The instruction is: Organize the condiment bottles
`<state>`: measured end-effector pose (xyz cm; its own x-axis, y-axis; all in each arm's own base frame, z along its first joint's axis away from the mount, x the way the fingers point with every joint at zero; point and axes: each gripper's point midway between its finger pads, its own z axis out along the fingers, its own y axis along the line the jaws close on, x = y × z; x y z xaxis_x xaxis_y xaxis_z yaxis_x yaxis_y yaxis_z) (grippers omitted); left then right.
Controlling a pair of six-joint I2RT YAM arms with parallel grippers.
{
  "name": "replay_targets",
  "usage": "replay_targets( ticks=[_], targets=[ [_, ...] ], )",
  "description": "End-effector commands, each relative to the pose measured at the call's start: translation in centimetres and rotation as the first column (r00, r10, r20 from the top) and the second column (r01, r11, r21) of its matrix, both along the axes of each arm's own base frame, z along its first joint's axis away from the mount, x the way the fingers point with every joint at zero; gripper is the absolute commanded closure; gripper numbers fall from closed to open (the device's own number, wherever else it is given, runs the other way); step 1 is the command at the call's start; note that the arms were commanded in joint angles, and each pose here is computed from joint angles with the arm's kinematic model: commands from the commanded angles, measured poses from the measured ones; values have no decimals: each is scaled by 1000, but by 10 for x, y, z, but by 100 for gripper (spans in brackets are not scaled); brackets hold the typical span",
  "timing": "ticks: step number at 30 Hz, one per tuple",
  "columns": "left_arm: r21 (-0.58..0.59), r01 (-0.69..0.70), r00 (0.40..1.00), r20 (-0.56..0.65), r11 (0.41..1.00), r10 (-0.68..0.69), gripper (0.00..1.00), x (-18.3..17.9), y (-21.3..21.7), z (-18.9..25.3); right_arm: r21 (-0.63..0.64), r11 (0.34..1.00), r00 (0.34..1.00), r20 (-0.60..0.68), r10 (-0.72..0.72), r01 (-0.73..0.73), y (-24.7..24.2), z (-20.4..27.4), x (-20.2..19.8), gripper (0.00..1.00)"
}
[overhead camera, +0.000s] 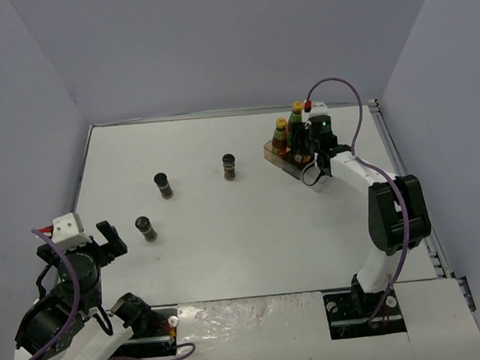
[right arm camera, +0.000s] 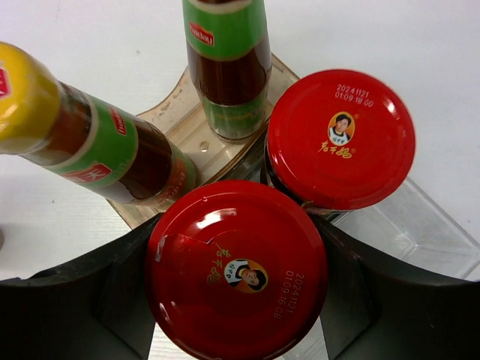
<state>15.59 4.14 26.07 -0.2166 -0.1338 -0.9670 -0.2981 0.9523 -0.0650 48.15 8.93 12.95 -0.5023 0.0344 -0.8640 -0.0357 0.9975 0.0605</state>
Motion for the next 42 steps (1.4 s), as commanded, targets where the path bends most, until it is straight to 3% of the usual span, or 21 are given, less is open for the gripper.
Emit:
replay_targets(
  ticks=[1,5,10,14,18,23,31,42],
  targets=[
    [-5,-11,1000,9,1000,11,3,7,-3,9,58,998,971,238,-19,5,6,72,36,99],
    [-3,-11,1000,7,1000,11,3,7,-3,8,43,999,982,189,3,-11,9,53,38,81],
    [-4,-11,1000,6,1000,11,3,8,-4,9,45,998,988,147,42,-49,16,42,35,46],
    [-2,-8,1000,3,1000,8,3,8,-4,8,37,996,987,145,74,-80,20,56,28,21],
    [-1,-5,1000,0,1000,5,3,8,-5,8,13,992,980,155,122,-125,28,88,11,7],
    [0,-5,1000,-2,1000,5,3,9,-5,7,0,975,952,216,216,-221,54,134,-23,1],
    [3,-4,1000,-8,1000,4,3,11,-7,7,-24,879,852,235,468,-476,133,143,-62,0],
    [2,-4,1000,-11,1000,4,3,11,-7,6,-70,714,691,201,694,-697,217,98,-30,0]
  ],
)
